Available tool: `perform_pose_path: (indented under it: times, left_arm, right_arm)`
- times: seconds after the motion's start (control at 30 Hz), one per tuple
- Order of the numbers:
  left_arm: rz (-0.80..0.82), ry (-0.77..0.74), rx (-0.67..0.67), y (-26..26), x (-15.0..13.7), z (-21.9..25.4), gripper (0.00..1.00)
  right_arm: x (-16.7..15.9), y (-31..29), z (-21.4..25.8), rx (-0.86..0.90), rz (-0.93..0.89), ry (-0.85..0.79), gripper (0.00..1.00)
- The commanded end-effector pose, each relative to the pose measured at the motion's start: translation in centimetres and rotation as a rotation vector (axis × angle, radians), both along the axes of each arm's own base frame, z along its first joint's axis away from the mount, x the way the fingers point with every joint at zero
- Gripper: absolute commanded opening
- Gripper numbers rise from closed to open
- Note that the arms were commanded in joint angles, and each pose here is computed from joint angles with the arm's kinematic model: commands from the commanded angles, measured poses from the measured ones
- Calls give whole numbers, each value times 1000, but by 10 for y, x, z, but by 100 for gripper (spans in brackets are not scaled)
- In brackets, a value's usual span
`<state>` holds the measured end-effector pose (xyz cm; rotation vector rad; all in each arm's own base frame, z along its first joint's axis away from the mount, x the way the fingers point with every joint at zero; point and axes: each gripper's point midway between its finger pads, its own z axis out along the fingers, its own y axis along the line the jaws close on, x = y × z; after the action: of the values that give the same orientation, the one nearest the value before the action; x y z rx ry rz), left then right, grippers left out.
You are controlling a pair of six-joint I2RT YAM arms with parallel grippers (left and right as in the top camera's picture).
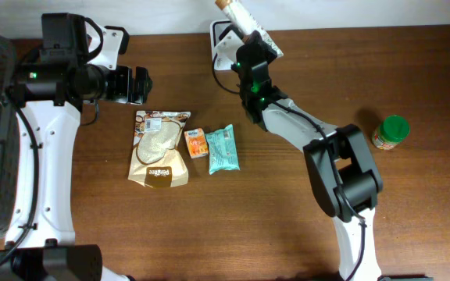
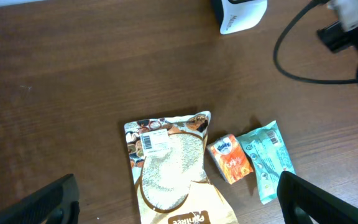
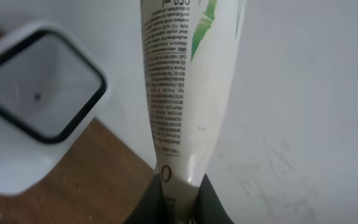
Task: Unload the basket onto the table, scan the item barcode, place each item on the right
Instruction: 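Lift the tube and hold it up to the white scanner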
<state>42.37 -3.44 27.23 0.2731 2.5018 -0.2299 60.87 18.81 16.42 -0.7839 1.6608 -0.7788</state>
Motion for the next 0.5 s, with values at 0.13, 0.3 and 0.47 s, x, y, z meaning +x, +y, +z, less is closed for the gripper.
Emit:
perform_pose_path:
  times: [0.13,0.3,0.47]
  left_arm:
    - [-12,-3,6,1,1,0,99]
    - [-12,-3,6,1,1,0,99]
    - [-12,-3,6,1,1,0,99]
  right_arm:
    - [6,9,-14,-206,49,16,4]
    - [7,10,-11,-199,48,0,4]
    - [7,11,-9,-182,49,-7,4]
